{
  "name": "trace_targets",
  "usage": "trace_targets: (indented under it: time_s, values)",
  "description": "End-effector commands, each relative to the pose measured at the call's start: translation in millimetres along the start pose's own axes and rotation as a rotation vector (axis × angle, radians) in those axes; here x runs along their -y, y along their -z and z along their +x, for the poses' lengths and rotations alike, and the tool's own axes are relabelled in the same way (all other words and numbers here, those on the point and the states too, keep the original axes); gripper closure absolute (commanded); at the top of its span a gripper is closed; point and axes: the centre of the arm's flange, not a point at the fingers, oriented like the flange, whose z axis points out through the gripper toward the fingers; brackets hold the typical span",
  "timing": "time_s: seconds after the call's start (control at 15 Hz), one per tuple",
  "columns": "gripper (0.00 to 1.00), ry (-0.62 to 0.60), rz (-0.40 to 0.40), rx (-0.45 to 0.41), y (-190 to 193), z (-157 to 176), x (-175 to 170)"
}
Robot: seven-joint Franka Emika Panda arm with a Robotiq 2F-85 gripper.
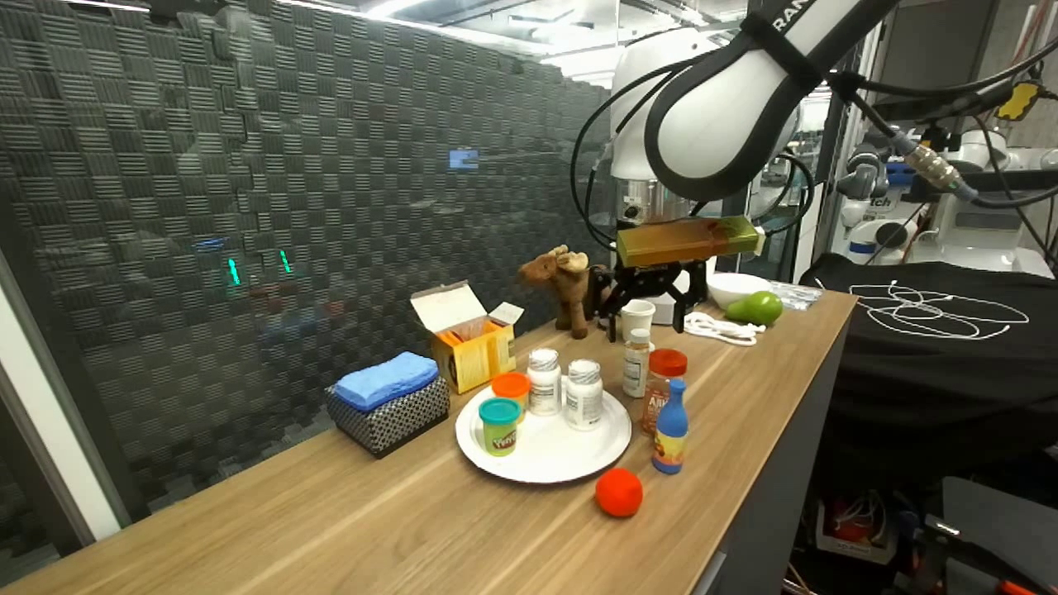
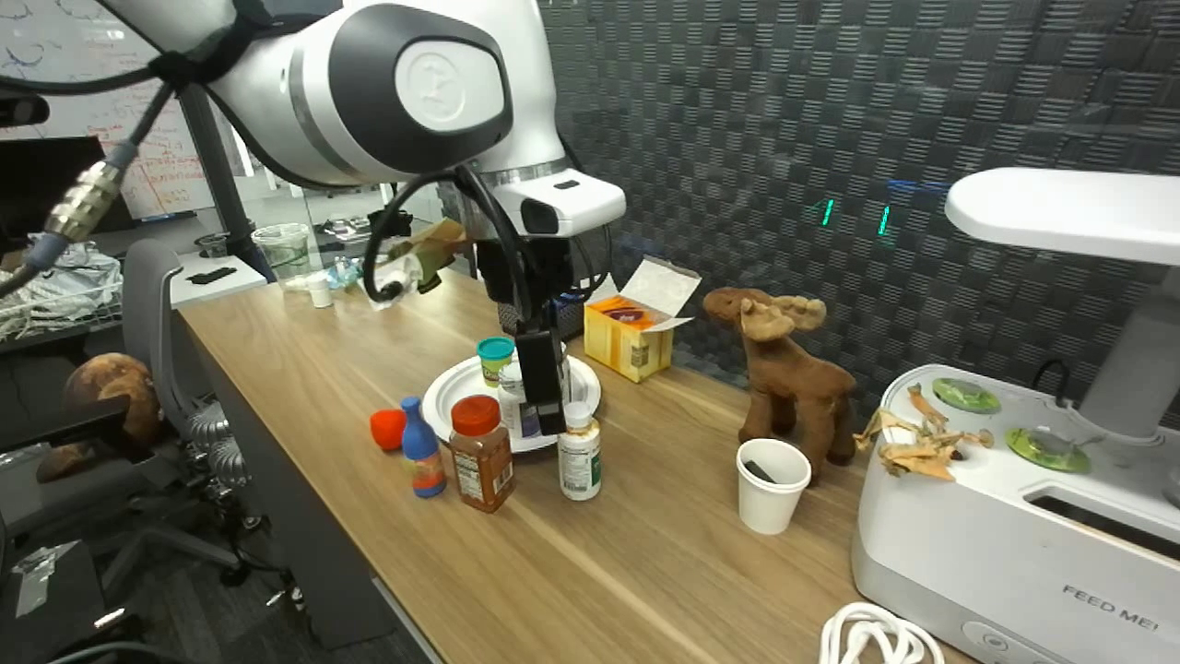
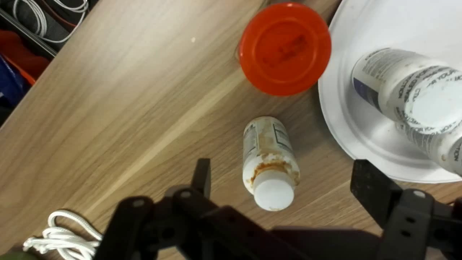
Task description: Put the bottles on the tray
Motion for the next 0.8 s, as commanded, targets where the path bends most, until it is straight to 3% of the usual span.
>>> trace_targets:
  time_s: [0.0,0.2,0.27,0.33,0.73]
  values:
    - [0.0,-0.052,0.055,-0.008,4.2,17.1,-10.8]
    - [0.0,-0.094,0.08,0.001,1.4,23.1,-16.8]
    - [0.25,-0.101,0.089,0.005,0.7,24.0,-16.9]
    - [0.27,-0.108,0.097,0.01,0.3,24.5,-16.6]
    - [0.73,-0.125,0.112,0.021,-3.9,25.2,-13.0]
